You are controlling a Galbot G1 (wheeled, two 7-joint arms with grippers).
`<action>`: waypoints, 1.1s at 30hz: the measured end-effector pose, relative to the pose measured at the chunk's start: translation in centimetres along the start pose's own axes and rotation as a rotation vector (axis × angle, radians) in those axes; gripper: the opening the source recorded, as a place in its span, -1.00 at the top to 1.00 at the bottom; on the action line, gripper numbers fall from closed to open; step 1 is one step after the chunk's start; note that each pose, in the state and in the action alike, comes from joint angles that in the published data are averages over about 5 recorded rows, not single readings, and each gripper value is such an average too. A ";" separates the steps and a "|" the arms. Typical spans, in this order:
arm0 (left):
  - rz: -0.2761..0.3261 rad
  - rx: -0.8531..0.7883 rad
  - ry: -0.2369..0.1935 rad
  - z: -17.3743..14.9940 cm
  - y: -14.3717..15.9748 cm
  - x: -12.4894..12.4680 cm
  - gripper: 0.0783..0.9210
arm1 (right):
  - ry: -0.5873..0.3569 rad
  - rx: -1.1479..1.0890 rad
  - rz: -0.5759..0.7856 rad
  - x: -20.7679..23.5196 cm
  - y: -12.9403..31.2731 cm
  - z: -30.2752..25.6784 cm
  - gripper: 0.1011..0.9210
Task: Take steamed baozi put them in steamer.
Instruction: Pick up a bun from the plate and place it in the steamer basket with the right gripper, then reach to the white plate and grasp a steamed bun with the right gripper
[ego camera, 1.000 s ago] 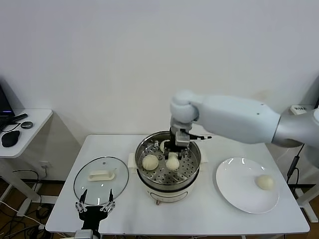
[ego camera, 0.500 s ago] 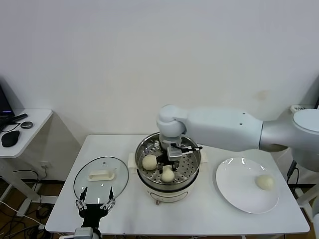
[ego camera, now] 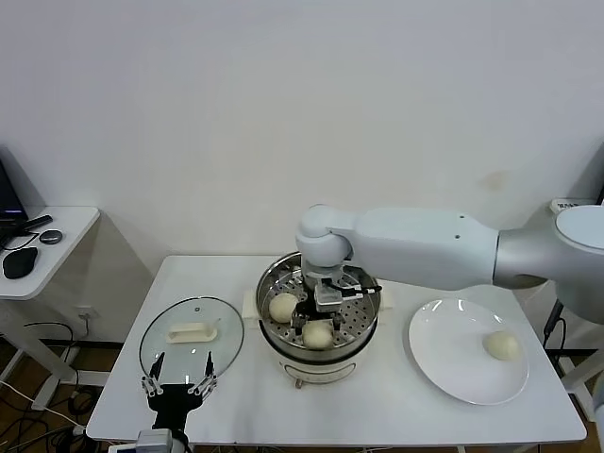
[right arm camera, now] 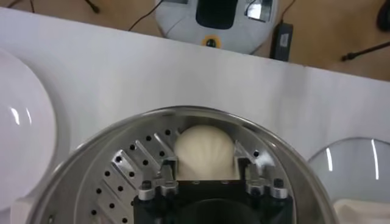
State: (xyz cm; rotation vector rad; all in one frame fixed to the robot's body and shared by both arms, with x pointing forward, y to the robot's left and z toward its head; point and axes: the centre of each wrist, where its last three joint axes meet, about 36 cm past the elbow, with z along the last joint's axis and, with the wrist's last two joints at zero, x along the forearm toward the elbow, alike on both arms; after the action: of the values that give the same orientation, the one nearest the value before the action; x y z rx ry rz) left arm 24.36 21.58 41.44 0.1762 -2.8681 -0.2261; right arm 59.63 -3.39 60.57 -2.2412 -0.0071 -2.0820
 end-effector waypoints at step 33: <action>0.084 0.054 0.074 0.8 0.6 1.6 -0.77 | 0.150 -1.465 0.249 5.1 38.9 1.0 -0.76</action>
State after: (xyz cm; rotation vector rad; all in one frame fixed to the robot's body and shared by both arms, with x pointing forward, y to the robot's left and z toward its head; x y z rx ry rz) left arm 22.53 22.02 41.22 0.0723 -2.8024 -0.1236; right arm 63.29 -42.38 63.31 -2.1995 2.2768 -2.3148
